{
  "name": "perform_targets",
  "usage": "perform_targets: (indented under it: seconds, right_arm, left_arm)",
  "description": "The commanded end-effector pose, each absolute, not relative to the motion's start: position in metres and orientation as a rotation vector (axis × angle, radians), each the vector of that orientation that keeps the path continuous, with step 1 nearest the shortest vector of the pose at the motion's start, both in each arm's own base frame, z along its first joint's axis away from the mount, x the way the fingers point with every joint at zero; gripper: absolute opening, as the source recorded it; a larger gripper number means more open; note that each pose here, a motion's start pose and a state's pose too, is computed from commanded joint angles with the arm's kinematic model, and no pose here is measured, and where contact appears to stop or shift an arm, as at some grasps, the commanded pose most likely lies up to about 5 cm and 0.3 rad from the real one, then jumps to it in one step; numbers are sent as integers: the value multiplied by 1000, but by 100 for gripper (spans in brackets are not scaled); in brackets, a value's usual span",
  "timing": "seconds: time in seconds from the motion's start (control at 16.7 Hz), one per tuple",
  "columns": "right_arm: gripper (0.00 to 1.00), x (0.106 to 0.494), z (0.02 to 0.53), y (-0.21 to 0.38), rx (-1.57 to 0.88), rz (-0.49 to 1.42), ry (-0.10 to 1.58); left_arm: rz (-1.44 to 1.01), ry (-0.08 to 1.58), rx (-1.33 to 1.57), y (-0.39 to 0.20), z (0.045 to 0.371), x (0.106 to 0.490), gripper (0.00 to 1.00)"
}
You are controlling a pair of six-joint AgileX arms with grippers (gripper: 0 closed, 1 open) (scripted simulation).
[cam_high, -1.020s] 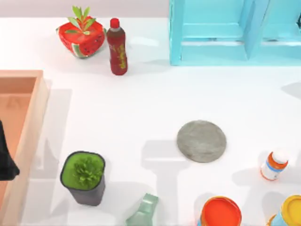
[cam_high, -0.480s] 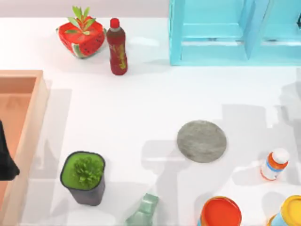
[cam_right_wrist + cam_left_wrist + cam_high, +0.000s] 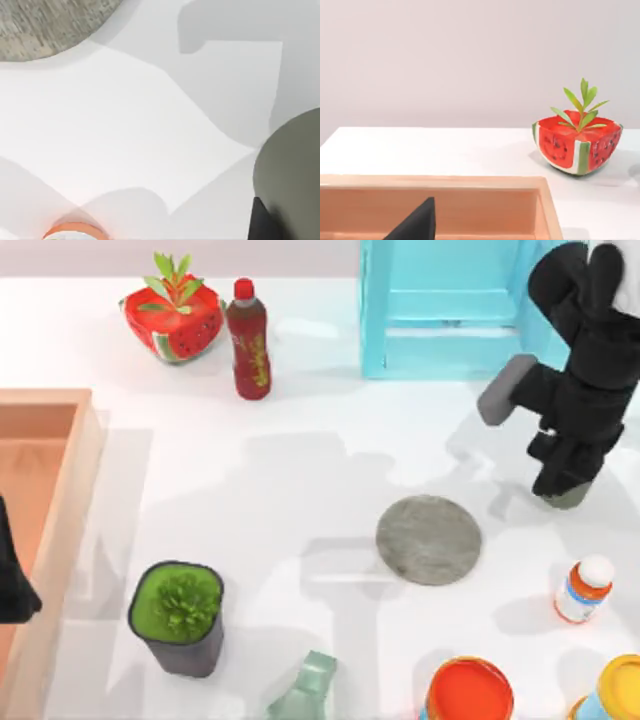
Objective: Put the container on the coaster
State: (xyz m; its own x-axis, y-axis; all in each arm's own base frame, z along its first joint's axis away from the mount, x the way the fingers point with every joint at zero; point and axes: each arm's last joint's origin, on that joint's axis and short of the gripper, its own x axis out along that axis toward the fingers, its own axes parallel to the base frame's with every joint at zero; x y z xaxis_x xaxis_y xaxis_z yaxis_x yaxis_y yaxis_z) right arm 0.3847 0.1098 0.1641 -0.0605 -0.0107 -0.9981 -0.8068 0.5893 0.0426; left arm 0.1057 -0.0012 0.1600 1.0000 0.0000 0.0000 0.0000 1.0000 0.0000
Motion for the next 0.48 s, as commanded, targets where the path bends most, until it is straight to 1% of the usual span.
perform_targets:
  seconds: [0.24,0.48]
  right_arm:
    - [0,376,164,171,-478,475,1634]
    - [0,366,176,214,-241,208,1659]
  left_arm:
    - [0,0,0,-1,160,106,100]
    - [0,0,0,-1,160,106,100]
